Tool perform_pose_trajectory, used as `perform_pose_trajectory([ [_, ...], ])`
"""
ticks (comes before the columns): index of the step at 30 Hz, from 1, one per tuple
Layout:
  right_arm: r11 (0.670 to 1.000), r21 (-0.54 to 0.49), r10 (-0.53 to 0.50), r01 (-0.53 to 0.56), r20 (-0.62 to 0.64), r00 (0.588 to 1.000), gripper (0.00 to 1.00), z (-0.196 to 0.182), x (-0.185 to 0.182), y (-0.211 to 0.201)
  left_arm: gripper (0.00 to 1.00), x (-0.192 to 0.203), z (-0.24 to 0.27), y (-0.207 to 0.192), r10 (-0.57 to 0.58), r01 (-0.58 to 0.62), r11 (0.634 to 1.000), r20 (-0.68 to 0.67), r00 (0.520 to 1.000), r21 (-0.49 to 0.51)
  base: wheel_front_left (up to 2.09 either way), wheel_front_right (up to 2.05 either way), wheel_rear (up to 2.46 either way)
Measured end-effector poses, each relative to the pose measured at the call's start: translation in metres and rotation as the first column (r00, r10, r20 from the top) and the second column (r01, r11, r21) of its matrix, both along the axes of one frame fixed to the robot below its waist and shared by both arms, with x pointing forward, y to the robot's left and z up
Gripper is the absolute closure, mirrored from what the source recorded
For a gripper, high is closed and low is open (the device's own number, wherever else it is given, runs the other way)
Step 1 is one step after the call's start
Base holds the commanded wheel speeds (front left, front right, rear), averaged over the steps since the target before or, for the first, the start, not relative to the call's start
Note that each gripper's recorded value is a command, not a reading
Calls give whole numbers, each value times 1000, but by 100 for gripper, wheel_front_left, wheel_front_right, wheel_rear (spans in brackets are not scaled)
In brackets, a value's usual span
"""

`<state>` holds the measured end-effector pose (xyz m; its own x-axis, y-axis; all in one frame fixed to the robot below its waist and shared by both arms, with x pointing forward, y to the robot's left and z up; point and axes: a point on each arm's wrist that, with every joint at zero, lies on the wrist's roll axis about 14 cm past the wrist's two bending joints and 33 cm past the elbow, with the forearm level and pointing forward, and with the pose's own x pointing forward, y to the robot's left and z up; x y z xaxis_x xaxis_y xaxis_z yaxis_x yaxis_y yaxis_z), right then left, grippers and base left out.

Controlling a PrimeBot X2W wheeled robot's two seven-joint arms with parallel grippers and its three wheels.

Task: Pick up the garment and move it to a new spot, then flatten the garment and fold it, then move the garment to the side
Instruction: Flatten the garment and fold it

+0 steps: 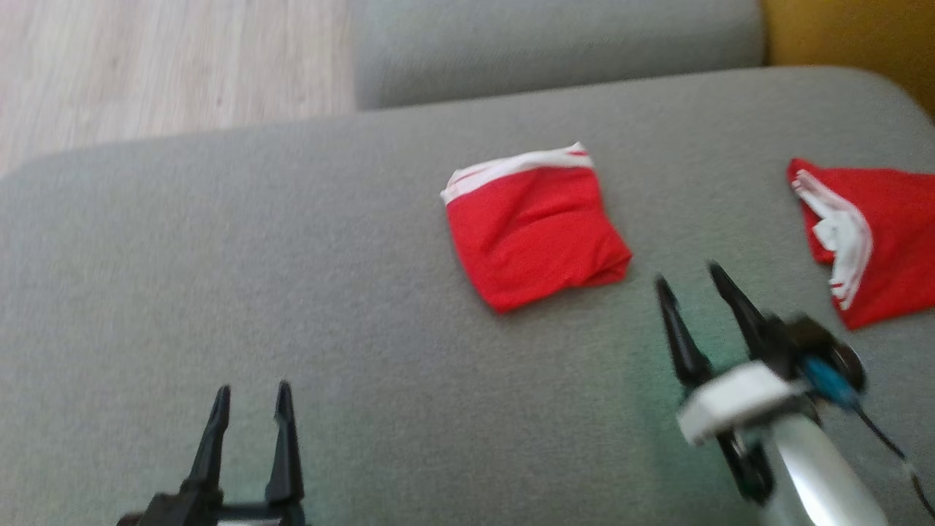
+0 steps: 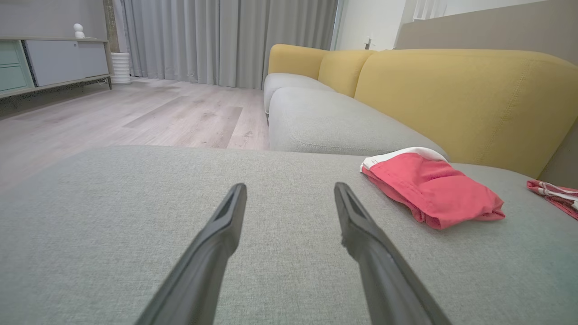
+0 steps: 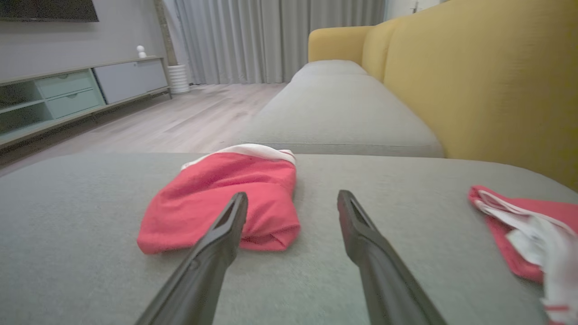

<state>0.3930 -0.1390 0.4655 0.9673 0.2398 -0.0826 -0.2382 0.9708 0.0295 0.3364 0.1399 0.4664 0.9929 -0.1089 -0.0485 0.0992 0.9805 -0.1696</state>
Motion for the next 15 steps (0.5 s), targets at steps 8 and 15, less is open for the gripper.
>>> perform_pose_trajectory([
  [8, 995, -15, -97, 97, 12, 995, 0, -2, -48, -39, 0, -20, -21, 9, 31, -29, 999, -69, 997, 21, 0, 0, 0],
  [15, 995, -11, -104, 104, -8, 995, 0, -9, -59, -40, 0, -38, -37, 26, 81, -77, 996, -123, 989, 33, 0, 0, 0],
])
